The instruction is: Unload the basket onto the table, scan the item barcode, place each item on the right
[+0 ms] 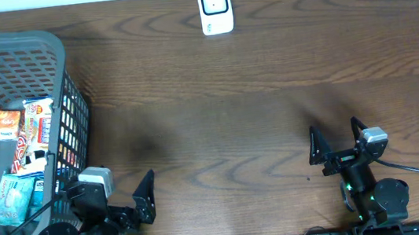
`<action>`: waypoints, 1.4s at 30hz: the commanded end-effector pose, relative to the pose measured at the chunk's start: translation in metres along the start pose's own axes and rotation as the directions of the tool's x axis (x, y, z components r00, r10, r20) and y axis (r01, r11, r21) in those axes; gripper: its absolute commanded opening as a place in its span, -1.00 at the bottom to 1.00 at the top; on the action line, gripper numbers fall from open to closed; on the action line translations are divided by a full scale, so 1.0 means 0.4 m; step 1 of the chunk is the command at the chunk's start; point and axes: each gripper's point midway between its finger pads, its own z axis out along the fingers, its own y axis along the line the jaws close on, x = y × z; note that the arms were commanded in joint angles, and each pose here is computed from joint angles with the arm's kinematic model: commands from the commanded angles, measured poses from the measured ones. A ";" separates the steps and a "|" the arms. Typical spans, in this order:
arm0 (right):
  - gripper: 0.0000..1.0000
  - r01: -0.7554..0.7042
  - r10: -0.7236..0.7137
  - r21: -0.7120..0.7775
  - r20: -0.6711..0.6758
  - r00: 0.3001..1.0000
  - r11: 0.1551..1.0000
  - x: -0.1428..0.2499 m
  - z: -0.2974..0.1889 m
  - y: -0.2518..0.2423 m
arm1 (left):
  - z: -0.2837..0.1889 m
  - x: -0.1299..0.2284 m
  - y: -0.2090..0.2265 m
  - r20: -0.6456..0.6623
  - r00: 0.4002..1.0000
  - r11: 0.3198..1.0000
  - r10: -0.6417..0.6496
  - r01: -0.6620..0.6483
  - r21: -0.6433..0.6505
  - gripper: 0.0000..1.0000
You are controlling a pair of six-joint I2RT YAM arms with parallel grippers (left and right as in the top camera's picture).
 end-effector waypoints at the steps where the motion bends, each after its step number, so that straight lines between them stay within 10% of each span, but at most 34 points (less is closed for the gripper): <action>1: 0.99 -0.004 0.004 -0.005 -0.003 1.000 1.000 0.003 0.000 0.004 | -0.009 -0.016 -0.040 0.010 1.000 0.996 0.001 -0.001 0.084 0.97; 17: 0.99 -0.004 0.004 -0.005 -0.003 1.000 1.000 0.003 0.000 0.004 | 0.027 -0.184 -0.006 0.027 0.993 0.993 -0.117 0.117 -0.012 0.98; 23: 0.99 -0.004 0.004 -0.005 -0.003 1.000 1.000 0.003 0.000 0.004 | -0.002 -0.339 0.151 0.131 0.963 0.877 -0.237 0.270 -0.397 0.97; 30: 0.98 -0.004 0.004 -0.005 -0.003 1.000 1.000 0.003 0.000 0.004 | 0.037 -0.397 0.193 0.121 0.977 0.853 -0.177 0.213 -0.476 0.96; 42: 0.98 -0.004 0.004 -0.005 -0.003 1.000 1.000 0.003 0.000 0.004 | -0.063 -0.285 0.492 0.384 0.814 0.301 -0.435 0.533 -0.791 0.96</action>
